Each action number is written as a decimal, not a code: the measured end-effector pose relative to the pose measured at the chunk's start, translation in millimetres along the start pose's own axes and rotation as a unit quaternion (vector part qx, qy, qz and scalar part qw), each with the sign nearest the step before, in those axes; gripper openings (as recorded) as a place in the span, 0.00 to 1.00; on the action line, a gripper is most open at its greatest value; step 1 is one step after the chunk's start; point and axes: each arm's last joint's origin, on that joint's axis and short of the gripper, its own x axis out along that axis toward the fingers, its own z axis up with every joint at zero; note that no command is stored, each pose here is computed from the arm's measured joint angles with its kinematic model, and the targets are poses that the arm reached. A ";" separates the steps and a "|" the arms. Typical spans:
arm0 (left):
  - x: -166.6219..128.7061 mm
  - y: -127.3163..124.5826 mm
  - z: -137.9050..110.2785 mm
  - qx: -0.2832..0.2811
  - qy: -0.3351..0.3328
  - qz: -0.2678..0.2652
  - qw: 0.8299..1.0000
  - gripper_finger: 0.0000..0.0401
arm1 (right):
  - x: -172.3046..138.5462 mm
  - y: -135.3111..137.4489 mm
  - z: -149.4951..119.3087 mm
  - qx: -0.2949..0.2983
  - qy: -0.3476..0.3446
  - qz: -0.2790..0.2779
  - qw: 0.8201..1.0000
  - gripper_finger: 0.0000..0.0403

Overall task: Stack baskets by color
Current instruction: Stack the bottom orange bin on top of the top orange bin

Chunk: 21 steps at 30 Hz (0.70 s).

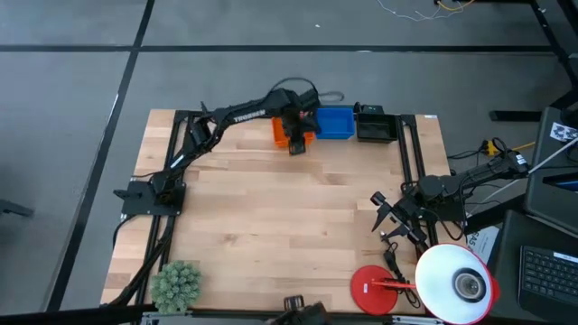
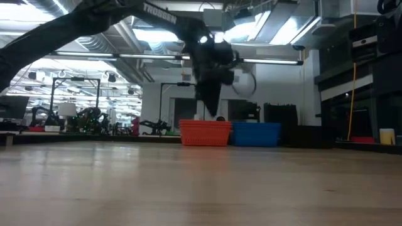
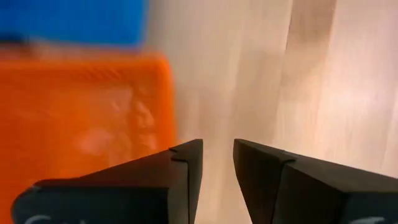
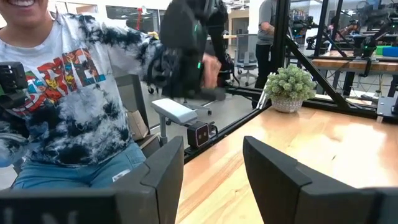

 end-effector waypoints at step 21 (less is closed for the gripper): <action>57.2 22.6 -35.4 -0.026 0.049 0.069 0.996 0.20 | 0.0 0.0 -0.1 0.012 0.001 0.000 1.000 0.42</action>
